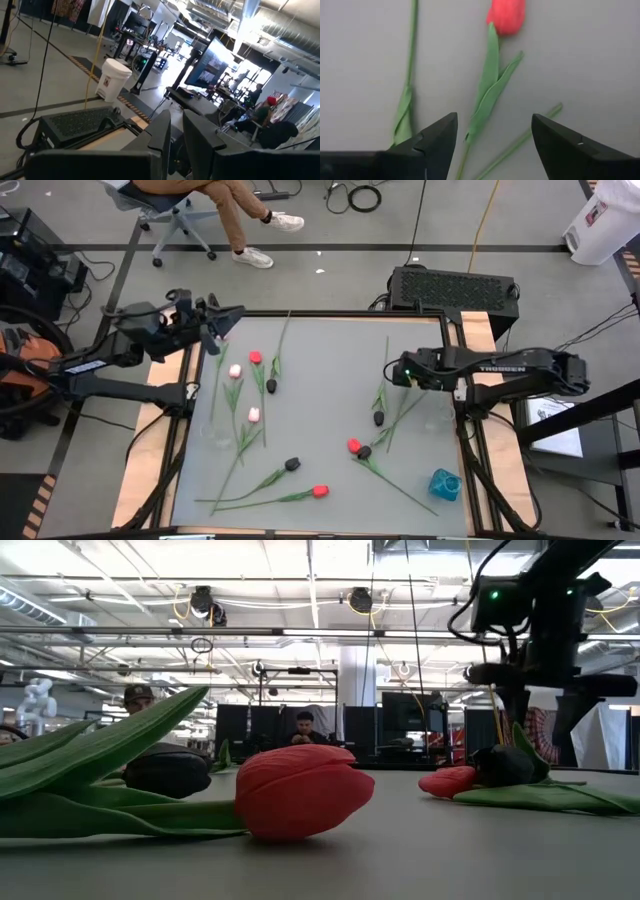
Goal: Sort flowers into vase by color
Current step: Put the top right red tulip into the left transparent vase
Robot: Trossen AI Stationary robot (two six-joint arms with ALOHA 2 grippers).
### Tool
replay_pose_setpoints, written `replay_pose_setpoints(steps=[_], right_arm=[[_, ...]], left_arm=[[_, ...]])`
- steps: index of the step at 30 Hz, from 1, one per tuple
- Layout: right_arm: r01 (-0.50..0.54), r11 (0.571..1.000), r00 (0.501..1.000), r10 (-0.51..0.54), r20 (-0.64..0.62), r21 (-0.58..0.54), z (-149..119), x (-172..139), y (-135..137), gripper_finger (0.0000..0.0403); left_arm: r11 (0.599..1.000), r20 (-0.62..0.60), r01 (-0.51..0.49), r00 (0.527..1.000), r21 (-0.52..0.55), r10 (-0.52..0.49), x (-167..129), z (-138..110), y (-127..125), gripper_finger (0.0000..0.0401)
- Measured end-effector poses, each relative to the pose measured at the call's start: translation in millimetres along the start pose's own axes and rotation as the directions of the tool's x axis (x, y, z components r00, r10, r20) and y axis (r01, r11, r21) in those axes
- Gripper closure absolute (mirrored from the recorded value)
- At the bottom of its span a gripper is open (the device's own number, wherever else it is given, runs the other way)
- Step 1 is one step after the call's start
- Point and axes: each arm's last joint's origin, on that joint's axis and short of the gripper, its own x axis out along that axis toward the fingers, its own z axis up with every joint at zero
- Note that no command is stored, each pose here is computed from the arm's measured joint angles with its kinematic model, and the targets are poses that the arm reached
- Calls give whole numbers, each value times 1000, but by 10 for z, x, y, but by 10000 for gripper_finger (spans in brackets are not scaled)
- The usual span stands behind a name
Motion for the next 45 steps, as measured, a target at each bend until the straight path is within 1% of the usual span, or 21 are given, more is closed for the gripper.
replay_pose_setpoints(steps=[3,9,15,19,27,32,35,42,45], right_arm=[[13,1000,1000,-14,-4,-20,49,54,23,156],[22,999,1000,-23,-6,-24,124,164,85,156],[72,996,996,-75,-50,-59,142,296,117,156],[74,994,993,-81,-82,-79,131,362,151,156],[58,995,994,-65,-92,-77,131,440,210,156],[83,993,991,-91,-99,-80,124,504,216,156],[112,992,987,-118,-106,-63,112,548,197,156],[109,993,988,-112,-105,-34,112,547,201,156],[103,994,989,-106,-103,-30,115,542,203,165]], left_arm=[[1000,-3,-1,1000,1,1,11,-6,-1,345],[1000,-3,-1,1000,0,1,13,-7,-1,345],[1000,-3,-1,1000,-1,1,12,-7,-1,345],[1000,-3,-1,1000,-3,1,12,-7,-1,345],[1000,-3,-1,1000,-6,1,13,-7,-1,345],[1000,-3,-1,1000,-7,0,13,-7,-1,345],[1000,-9,10,1000,-7,-10,12,-9,-4,345],[1000,-11,13,1000,-7,-13,12,-9,-5,345],[1000,-11,13,1000,-7,-13,12,-9,-5,345]])
